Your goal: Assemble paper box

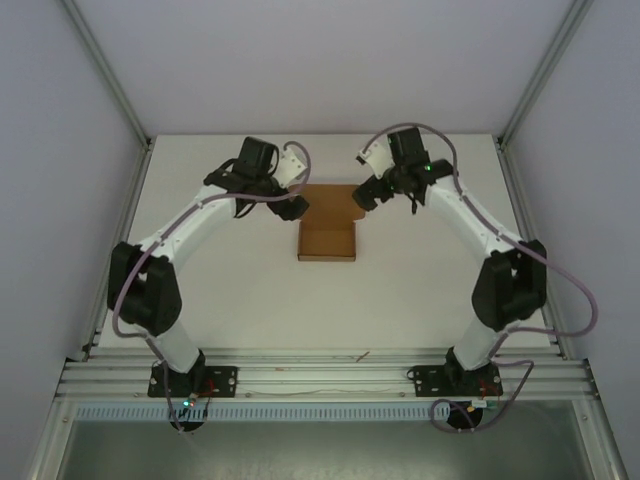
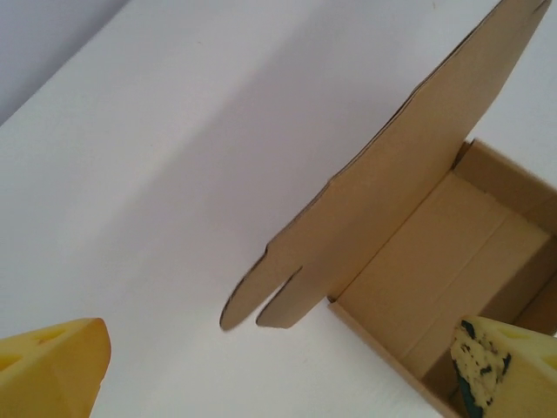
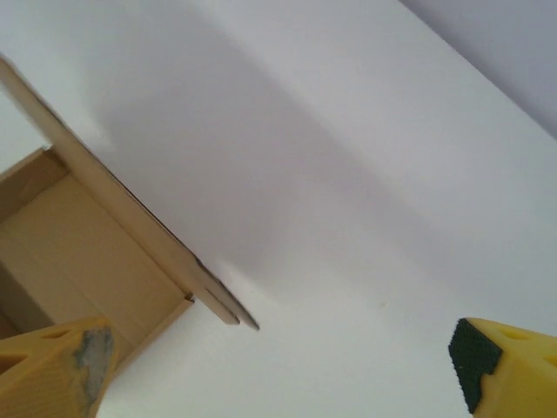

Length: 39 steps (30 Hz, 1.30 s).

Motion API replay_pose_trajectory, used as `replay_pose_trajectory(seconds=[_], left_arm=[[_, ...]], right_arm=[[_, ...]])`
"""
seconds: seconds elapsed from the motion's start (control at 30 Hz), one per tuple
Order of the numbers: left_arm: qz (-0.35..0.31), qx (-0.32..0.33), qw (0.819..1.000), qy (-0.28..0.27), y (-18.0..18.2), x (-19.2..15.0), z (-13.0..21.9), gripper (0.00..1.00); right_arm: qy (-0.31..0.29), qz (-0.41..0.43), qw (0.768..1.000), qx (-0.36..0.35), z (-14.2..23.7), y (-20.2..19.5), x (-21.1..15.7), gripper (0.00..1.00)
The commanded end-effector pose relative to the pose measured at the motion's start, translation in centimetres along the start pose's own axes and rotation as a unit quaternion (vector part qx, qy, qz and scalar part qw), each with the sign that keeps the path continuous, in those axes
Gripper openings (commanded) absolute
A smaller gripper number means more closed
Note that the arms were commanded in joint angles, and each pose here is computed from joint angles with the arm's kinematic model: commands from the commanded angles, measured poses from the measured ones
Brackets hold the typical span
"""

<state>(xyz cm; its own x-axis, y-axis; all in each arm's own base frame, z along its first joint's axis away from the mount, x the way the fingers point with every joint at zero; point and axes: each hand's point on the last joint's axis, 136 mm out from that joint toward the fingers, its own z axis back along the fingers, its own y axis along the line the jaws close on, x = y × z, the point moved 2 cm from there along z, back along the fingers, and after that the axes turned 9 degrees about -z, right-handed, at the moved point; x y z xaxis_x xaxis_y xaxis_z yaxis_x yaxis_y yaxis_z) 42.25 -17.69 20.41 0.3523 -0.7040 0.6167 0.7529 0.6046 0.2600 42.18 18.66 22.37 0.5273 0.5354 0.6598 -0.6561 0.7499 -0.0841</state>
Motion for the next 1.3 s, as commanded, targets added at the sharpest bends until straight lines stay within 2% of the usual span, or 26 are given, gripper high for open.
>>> replay_pose_trajectory(seconds=[0.0,0.17,0.33,0.4,0.47,0.53,0.57,0.63,0.7,0.77,0.8,0.93,1.03,1.13,1.27], left_arm=[[-0.066,-0.055,0.995,0.05,-0.4,-1.5,-0.7,1.0],[-0.115,-0.097,0.987,0.057,-0.5,-1.1,-1.9,1.0],[-0.124,-0.113,0.984,0.061,0.0,-1.2,-3.5,1.0],[-0.135,-0.136,0.979,0.063,-0.6,-1.5,-3.8,0.96],[-0.143,-0.143,0.977,0.061,-0.7,-1.4,-4.0,0.83],[-0.14,-0.143,0.978,0.064,-0.6,-1.4,-4.3,0.64],[-0.14,-0.147,0.977,0.065,-0.7,-1.4,-4.3,0.58],[-0.139,-0.15,0.977,0.065,-0.7,-1.4,-4.3,0.38],[-0.129,-0.139,0.98,0.067,-0.4,-1.3,-4.5,0.2],[-0.107,-0.118,0.985,0.067,0.3,-0.8,-4.7,0.04],[-0.091,-0.109,0.987,0.068,0.5,-0.7,-4.7,0.0],[-0.038,-0.056,0.996,0.057,1.9,0.3,-4.7,0.0],[0.038,0.007,0.998,0.046,3.4,0.9,-4.7,0.0],[0.143,0.07,0.986,0.044,4.6,1.4,-4.5,0.0],[0.274,0.124,0.953,0.038,4.6,2.0,-4.2,0.0]], right_arm=[[0.086,0.108,0.983,0.12,-1.3,3.0,-2.7,0.93],[0.131,0.115,0.971,0.166,-2.8,2.5,-3.0,0.77],[0.169,0.115,0.96,0.193,-3.7,2.7,-3.6,0.59],[0.18,0.119,0.958,0.19,-4.0,2.4,-3.9,0.51],[0.188,0.118,0.958,0.182,-4.4,2.1,-4.0,0.42],[0.196,0.115,0.959,0.172,-4.7,1.7,-4.2,0.32],[0.197,0.115,0.959,0.171,-4.7,1.6,-4.2,0.26],[0.197,0.113,0.958,0.173,-4.8,1.7,-4.2,0.14],[0.196,0.104,0.96,0.171,-4.8,1.8,-4.0,0.06],[0.195,0.091,0.963,0.161,-4.7,1.7,-3.7,0.03],[0.193,0.077,0.967,0.144,-4.9,1.4,-3.4,0.03],[0.17,0.013,0.983,0.065,-4.8,0.1,-1.4,0.01],[0.133,-0.086,0.987,0.007,-4.6,-0.8,0.4,0.0],[0.109,-0.184,0.976,-0.035,-4.0,-1.1,1.2,0.0],[0.072,-0.286,0.949,-0.107,-3.8,-1.2,1.6,0.0]])
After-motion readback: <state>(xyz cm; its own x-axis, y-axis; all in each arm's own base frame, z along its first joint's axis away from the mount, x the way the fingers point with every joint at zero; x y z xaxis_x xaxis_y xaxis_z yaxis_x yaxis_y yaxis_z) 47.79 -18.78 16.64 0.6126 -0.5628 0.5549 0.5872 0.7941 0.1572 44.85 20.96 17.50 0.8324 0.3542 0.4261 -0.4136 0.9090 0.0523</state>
